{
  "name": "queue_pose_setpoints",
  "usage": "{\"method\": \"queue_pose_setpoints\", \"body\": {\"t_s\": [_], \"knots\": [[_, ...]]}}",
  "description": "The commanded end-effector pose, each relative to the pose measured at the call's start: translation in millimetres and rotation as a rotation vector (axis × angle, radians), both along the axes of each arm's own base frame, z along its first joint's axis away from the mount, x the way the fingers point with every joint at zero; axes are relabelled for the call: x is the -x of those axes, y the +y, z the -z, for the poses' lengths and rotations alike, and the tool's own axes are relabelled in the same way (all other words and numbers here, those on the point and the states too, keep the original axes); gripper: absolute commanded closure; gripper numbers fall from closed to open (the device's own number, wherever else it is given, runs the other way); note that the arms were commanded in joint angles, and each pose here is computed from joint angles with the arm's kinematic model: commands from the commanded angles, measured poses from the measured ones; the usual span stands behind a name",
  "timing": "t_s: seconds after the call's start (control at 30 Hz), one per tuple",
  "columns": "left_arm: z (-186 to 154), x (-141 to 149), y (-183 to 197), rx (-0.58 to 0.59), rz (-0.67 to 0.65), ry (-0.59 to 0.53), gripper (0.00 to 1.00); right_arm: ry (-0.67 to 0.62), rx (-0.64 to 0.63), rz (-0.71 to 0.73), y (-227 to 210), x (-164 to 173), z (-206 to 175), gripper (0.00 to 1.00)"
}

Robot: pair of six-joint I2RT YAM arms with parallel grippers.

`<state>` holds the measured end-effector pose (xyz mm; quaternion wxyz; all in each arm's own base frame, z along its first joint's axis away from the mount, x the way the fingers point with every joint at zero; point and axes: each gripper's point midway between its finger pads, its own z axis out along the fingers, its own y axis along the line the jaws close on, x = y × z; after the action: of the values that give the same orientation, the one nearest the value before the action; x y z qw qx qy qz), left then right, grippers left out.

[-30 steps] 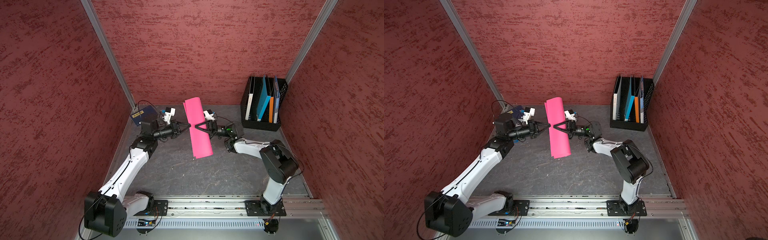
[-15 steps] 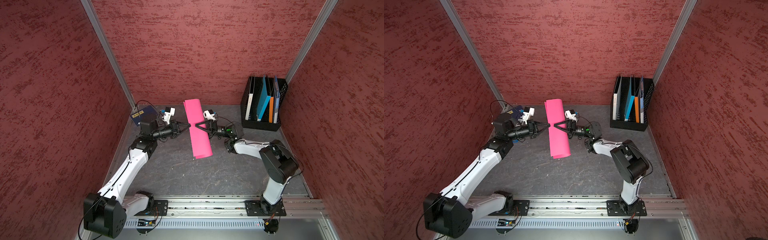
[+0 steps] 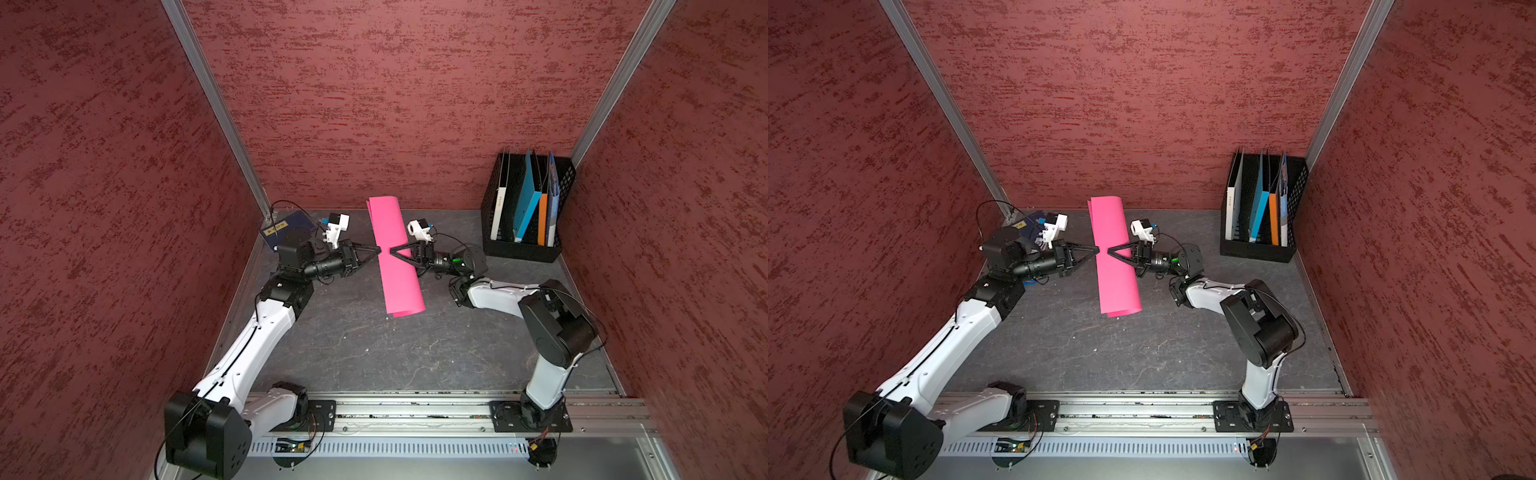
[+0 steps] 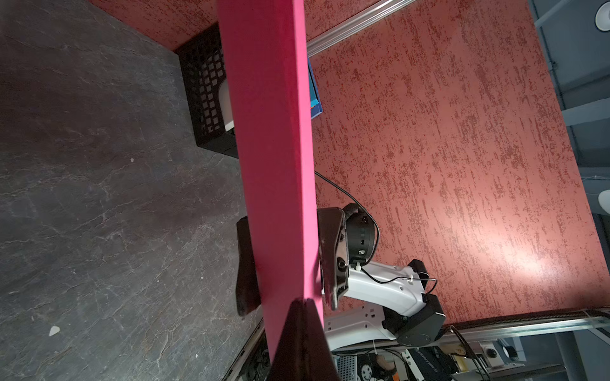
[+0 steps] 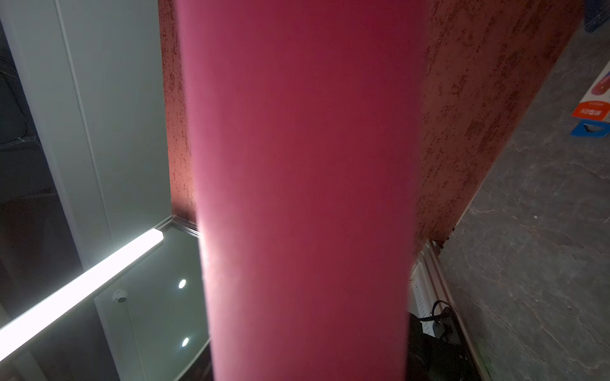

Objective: Fold the rectangular paper in half along the long edge
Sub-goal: Fold the paper.

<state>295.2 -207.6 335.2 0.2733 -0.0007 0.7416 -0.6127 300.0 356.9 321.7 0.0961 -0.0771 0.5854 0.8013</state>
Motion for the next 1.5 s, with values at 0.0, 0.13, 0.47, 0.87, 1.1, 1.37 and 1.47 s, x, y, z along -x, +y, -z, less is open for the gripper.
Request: {"method": "queue_pose_setpoints", "body": {"t_s": [0.0,0.13,0.47,0.87,1.1,1.37,1.47], "knots": [[-8.7,2.0,0.7,0.011,0.010,-0.040,1.00,-0.087,-0.047,-0.012,-5.0,14.6,-25.8,0.50],[-9.4,2.7,0.6,0.010,0.012,-0.042,1.00,-0.146,-0.049,-0.024,-7.8,23.2,-41.9,0.51],[-5.9,2.0,0.6,0.007,0.010,-0.031,0.97,-0.143,0.010,-0.020,-5.4,23.6,-32.6,0.58],[-2.4,-1.1,-0.3,0.010,0.011,-0.017,0.75,-0.152,-0.016,0.034,-9.4,19.9,-34.8,0.57],[-1.8,-0.8,0.1,0.008,0.012,-0.017,0.74,-0.139,-0.062,0.087,-15.4,16.2,-37.2,0.57],[-0.6,-0.8,1.3,0.008,0.007,-0.014,0.74,-0.140,-0.069,0.100,-17.0,15.9,-38.3,0.56],[-0.7,-0.4,1.6,0.008,0.005,-0.013,0.75,-0.146,-0.069,0.111,-17.7,15.1,-39.8,0.56]]}}
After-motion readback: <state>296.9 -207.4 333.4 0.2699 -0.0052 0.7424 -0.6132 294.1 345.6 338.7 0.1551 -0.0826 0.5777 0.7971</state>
